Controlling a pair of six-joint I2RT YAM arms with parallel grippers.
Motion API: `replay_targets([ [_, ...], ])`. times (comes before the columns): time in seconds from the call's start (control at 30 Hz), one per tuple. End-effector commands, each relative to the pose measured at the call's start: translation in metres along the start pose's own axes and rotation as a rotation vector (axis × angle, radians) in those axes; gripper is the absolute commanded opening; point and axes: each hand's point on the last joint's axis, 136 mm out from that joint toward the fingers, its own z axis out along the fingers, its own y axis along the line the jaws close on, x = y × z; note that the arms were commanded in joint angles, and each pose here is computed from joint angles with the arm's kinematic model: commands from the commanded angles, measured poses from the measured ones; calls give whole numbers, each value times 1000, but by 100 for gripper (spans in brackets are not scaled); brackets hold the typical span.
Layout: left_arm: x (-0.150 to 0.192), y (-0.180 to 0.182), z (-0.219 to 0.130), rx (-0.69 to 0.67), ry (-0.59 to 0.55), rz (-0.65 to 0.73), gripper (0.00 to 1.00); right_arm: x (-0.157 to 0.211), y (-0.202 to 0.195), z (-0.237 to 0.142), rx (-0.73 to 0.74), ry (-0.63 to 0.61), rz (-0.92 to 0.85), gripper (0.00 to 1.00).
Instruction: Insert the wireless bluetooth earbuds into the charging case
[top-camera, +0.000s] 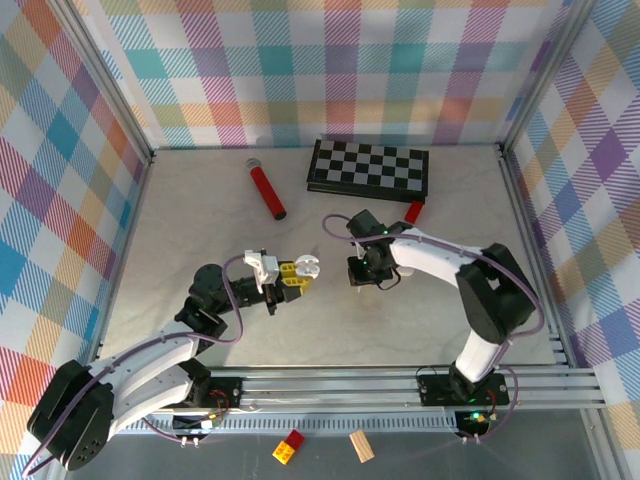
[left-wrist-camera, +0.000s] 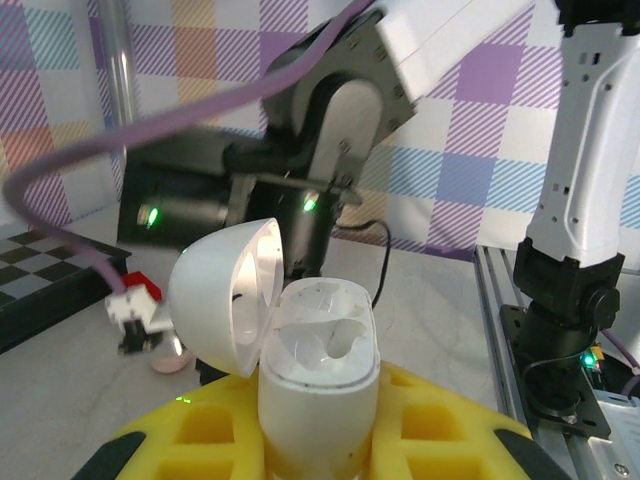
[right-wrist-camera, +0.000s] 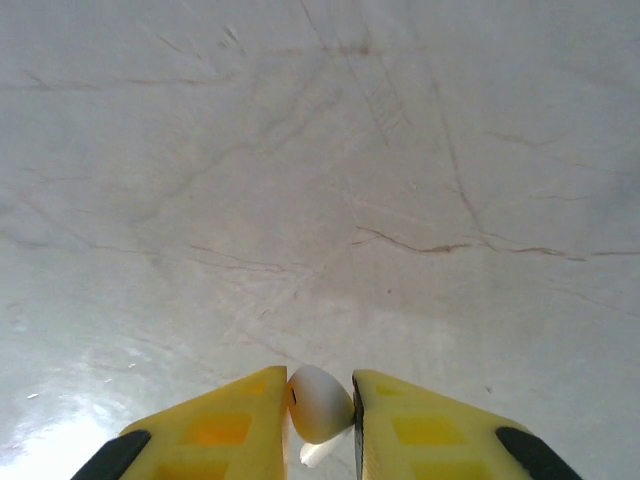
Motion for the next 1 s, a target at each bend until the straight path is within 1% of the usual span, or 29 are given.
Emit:
replay_targets([
  [0.0,-12,2,4,14,-16,13,8,-17,0,-27,-8,-144,-29,21],
  [0.1,-11,2,7,29,-7,10,8,-23,2,-52,-24,-240,-52,21],
  [0.3,-14,4,14,48,-5,14,8,-30,7,-105,-45,-381,-96,21],
  [0.4,-12,7,20,56,13,6,8,-32,12,-131,-79,-460,-122,21],
  [0.57,-10,7,34,76,36,8,8,-33,21,-164,-130,-596,-182,21],
  [0.73,-6,8,46,98,53,-2,8,-29,33,-197,-220,-738,-243,21],
  [0.83,-3,7,53,112,60,-11,8,-25,41,-213,-266,-790,-277,22],
  [0.97,-3,4,62,136,71,-19,8,-19,51,-224,-303,-821,-322,22],
])
